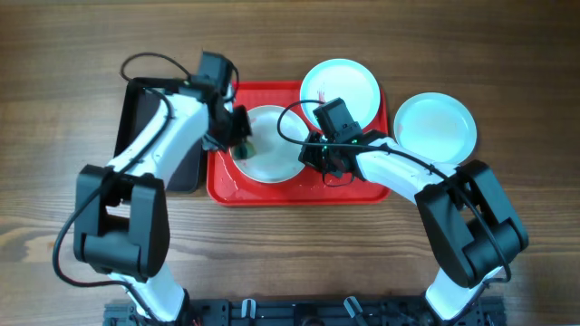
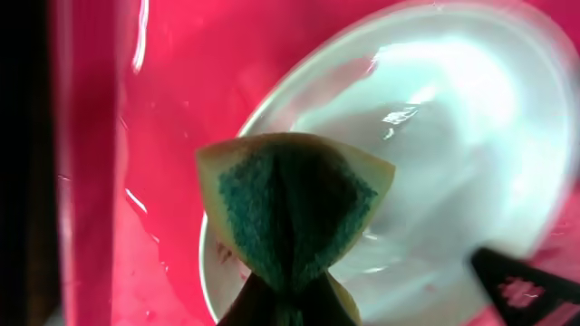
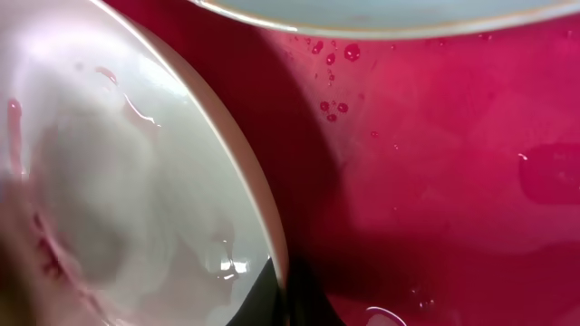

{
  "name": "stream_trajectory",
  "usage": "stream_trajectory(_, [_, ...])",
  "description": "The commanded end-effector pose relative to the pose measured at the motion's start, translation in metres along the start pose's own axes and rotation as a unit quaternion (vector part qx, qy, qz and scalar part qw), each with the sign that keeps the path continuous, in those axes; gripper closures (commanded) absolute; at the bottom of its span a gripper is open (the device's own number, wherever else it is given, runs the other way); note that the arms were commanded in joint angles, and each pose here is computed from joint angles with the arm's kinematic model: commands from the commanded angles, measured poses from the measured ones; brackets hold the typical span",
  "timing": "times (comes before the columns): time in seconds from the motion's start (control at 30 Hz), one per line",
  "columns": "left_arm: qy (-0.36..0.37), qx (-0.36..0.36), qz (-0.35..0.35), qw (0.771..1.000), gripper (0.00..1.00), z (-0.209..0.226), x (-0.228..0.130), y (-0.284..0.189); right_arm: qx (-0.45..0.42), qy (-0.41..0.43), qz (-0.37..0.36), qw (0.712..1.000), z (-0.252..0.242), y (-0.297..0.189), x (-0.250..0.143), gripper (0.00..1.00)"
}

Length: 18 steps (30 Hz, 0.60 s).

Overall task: Clean dirty plates on tray and stack at the side
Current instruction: 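Scrub the plate again with the sponge held in the left gripper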

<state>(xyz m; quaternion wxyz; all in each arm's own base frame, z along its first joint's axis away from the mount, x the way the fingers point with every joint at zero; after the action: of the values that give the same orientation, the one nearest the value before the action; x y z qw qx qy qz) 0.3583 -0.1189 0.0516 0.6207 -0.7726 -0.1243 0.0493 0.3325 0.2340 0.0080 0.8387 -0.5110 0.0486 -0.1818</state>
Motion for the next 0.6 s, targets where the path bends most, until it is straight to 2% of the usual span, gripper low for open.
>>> stream_trajectory(0.0, [0.026,0.03,-0.008,0.999,0.96,0.019,-0.012,0.015,-0.057,-0.003,0.003,0.998,-0.034,0.015,-0.009,0.96])
stream_trajectory(0.27, [0.146,0.016,-0.043,0.988,0.96,0.026,-0.014,0.044,-0.052,-0.009,-0.001,0.999,-0.031,0.015,-0.007,0.96])
stream_trajectory(0.4, [0.156,0.022,-0.075,0.985,0.96,0.029,-0.007,0.051,-0.052,-0.018,0.0,0.998,-0.031,0.015,-0.007,0.96])
stream_trajectory(0.57, [0.159,0.04,-0.145,0.976,0.96,0.029,0.021,0.047,-0.054,-0.022,0.002,0.998,-0.032,0.015,-0.008,0.96])
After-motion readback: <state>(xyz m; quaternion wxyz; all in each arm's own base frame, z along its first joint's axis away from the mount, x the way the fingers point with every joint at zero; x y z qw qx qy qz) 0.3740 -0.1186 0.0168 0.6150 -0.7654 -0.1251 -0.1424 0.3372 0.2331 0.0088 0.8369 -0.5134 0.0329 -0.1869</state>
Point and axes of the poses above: each gripper's point midway between its finger pads, its own y axis out along the fingers, its own z axis along the line the jaws close on, x = y × z, the point moved 1 cm from there along -y, back along the fingers, and after that the axes turned 2 degrees about -y, right-handed, at the moved point
